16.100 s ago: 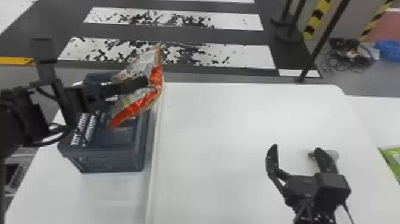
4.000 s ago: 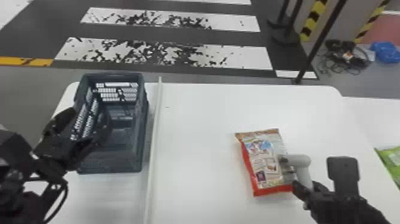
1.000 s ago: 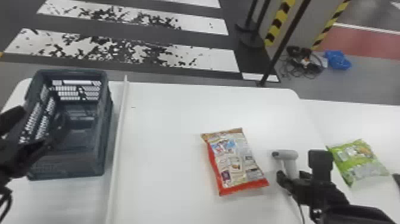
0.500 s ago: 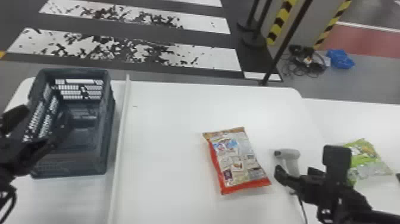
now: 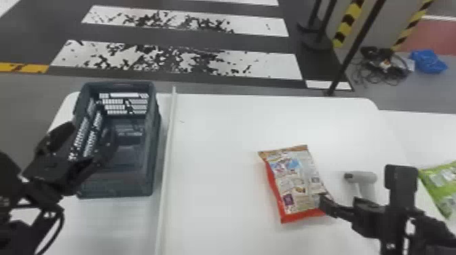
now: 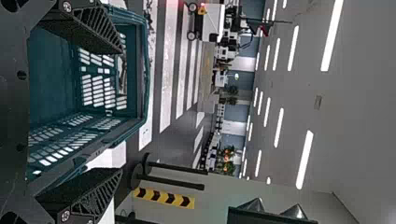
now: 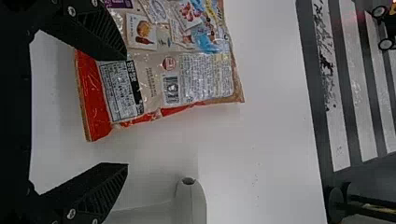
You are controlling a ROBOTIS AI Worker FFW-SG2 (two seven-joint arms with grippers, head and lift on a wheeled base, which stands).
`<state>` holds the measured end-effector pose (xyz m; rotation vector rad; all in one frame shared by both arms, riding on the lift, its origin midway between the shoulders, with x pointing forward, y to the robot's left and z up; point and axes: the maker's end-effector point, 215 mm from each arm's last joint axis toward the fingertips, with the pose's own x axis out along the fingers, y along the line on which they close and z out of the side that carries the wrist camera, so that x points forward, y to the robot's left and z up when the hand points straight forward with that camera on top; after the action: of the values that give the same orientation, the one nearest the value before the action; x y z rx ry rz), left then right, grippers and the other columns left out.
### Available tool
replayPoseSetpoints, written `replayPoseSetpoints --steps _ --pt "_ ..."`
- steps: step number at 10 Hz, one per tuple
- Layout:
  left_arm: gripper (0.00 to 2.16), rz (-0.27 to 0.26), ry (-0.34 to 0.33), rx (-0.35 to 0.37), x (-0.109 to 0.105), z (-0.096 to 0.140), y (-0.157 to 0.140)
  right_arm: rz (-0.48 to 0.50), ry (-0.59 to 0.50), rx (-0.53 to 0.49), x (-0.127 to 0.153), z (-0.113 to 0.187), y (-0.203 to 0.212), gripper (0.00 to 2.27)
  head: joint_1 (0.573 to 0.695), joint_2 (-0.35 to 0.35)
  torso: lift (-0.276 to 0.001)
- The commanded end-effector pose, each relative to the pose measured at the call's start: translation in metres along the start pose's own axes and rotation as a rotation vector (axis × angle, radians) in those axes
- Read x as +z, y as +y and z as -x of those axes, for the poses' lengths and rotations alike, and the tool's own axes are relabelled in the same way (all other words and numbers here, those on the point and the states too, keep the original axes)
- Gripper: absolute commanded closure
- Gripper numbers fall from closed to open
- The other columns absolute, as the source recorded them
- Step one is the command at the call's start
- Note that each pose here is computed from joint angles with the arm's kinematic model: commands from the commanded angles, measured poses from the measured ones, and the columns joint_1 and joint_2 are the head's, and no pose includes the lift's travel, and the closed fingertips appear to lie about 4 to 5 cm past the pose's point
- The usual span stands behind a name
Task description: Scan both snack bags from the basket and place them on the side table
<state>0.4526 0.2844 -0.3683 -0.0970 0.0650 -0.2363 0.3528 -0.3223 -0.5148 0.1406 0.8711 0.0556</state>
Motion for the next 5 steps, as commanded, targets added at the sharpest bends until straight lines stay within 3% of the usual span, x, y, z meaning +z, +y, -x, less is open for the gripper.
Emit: replayPoseSetpoints --steps 1,4,5 --pt "0.10 -0.002 0.000 0.001 0.000 0.000 0.001 0.013 0.025 0.019 -0.003 -0.011 0.006 0.13 0.695 -0.055 -0.075" --pt "0.10 0.000 0.001 0.001 -0.001 0.001 0.001 0.010 0.076 0.055 -0.014 -0.033 0.012 0.13 0.695 -0.029 -0.075" --pt "0.10 0.000 0.001 0.001 -0.001 0.001 0.001 0.013 0.090 0.051 -0.017 -0.038 0.009 0.23 0.695 -0.027 -0.075"
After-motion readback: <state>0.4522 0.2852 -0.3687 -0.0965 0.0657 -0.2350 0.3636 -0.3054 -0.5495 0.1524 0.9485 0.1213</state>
